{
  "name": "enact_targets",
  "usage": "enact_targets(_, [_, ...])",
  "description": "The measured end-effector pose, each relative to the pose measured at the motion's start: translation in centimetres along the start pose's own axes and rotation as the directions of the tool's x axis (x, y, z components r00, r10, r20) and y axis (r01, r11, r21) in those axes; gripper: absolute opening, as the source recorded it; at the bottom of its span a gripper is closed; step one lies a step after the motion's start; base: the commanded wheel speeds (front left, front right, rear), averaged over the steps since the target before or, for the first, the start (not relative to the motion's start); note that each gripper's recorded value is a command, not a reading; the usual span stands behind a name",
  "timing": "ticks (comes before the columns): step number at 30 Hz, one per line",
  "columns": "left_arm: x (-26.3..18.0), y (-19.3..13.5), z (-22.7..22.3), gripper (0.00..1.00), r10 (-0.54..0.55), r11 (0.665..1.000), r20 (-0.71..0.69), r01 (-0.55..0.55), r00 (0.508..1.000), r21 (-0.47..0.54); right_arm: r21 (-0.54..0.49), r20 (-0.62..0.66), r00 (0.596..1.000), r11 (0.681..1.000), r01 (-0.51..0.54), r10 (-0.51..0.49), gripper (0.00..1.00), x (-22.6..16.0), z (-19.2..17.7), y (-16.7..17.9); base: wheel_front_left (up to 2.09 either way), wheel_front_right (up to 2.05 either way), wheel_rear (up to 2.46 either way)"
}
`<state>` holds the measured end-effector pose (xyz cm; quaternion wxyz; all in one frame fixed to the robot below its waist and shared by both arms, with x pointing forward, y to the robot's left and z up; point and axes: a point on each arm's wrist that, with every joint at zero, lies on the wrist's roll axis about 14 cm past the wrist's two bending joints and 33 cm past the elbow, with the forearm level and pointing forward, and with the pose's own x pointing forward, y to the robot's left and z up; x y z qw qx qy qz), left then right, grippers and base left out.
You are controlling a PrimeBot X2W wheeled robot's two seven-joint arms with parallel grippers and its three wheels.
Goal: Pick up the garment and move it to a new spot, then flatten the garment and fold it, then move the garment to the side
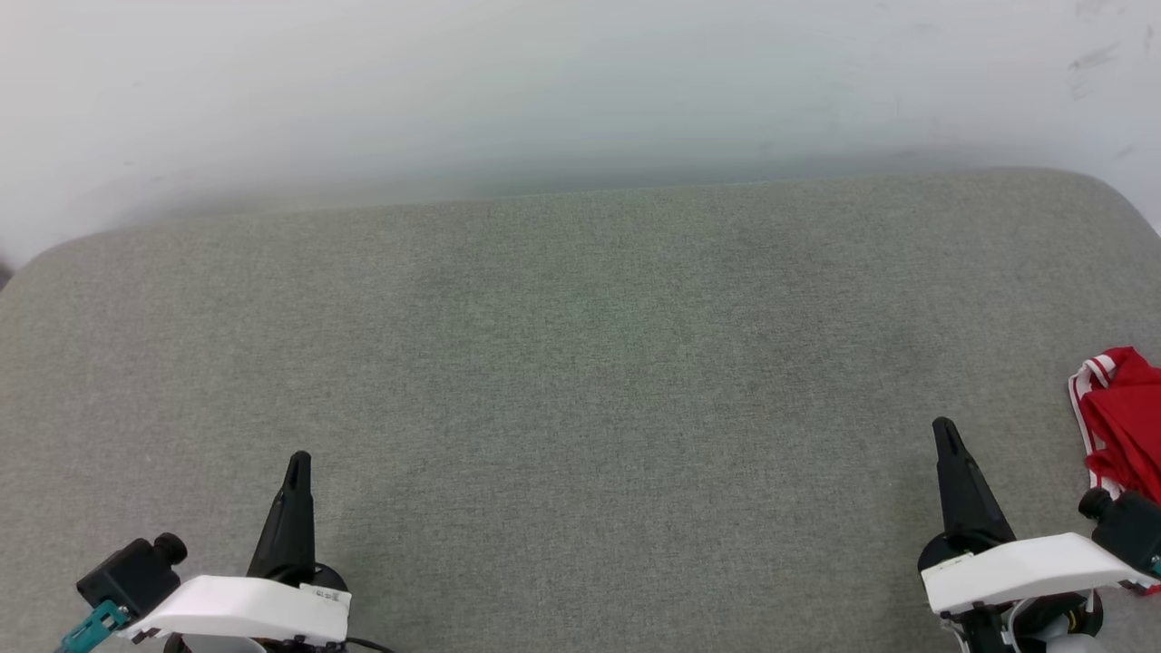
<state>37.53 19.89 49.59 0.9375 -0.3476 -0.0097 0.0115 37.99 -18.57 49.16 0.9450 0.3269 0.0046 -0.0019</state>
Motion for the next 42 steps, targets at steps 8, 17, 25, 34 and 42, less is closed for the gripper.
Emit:
enact_targets(8, [0.21, 0.11, 0.00, 0.00, 0.012, 0.994, -0.008, -0.013, 1.000, -0.104, 0.110, -0.001, 1.000, 0.994, 0.016, -0.016, 0.00, 0.08, 0.19, -0.32, 0.00, 0.00, 0.00])
enact_targets(17, [0.37, 0.25, 0.00, 0.00, 0.023, 0.978, -0.015, -0.026, 1.000, -0.209, 0.222, -0.006, 1.000, 0.975, 0.029, -0.028, 0.00, 0.16, 0.32, -0.56, 0.00, 0.00, 0.00])
enact_targets(25, [0.46, 0.35, -0.10, 0.00, 0.029, 0.956, -0.027, -0.036, 0.999, -0.293, 0.309, -0.012, 0.999, 0.950, 0.038, -0.036, 0.00, 0.19, 0.38, -0.75, 0.00, 0.00, 0.00])
enact_targets(34, [0.66, 0.28, -0.04, 0.00, 0.030, 0.925, -0.031, -0.039, 0.999, -0.379, 0.400, -0.016, 0.999, 0.916, 0.040, -0.036, 0.00, 0.33, 0.56, -0.77, 0.00, 0.00, 0.00])
enact_targets(42, [0.72, 0.33, -0.01, 0.00, 0.031, 0.893, -0.035, -0.044, 0.999, -0.447, 0.470, -0.017, 0.999, 0.882, 0.041, -0.038, 0.00, 0.37, 0.70, -0.84, 0.00, 0.00, 0.00])
